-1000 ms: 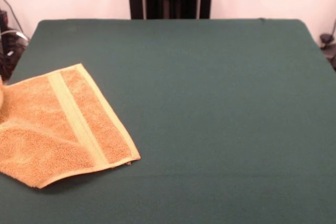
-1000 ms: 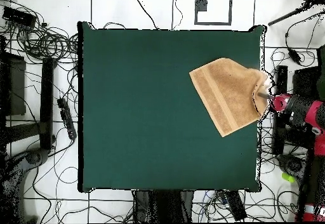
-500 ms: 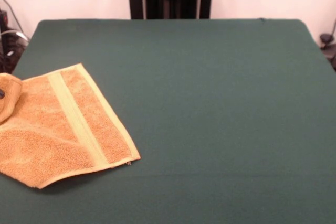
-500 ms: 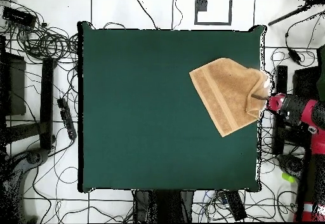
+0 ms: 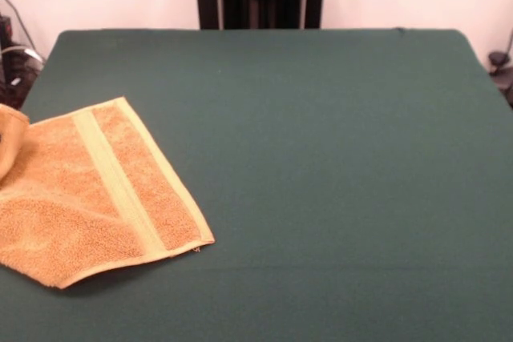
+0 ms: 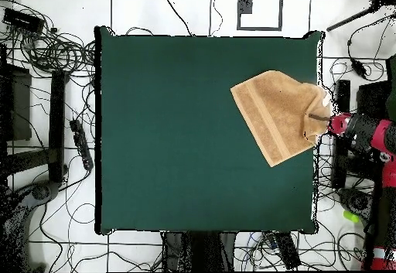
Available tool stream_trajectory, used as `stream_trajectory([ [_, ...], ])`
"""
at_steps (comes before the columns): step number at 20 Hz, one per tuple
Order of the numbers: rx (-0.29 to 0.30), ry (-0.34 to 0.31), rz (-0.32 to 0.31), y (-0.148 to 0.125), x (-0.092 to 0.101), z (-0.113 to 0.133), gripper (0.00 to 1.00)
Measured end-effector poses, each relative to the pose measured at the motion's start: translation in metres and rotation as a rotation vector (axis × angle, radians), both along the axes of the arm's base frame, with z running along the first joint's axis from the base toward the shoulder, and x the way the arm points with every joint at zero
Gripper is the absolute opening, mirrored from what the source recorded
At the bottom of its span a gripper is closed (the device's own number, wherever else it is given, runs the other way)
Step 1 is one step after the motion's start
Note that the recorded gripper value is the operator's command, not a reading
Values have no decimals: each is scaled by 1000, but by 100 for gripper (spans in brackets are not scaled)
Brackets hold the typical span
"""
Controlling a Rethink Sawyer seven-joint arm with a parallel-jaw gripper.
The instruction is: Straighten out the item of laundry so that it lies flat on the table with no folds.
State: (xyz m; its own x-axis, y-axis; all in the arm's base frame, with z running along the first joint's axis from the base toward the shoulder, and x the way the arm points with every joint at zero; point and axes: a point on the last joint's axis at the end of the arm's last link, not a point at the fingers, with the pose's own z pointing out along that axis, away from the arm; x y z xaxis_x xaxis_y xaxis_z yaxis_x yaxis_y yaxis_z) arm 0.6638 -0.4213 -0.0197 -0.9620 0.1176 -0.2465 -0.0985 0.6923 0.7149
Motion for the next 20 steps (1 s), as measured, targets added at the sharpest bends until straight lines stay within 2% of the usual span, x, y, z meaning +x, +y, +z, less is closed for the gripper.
stream_trajectory([
  [6,21,19,20,-7,10,17,100],
  [11,41,74,60,-20,10,24,100],
  [20,48,73,42,-36,7,33,100],
])
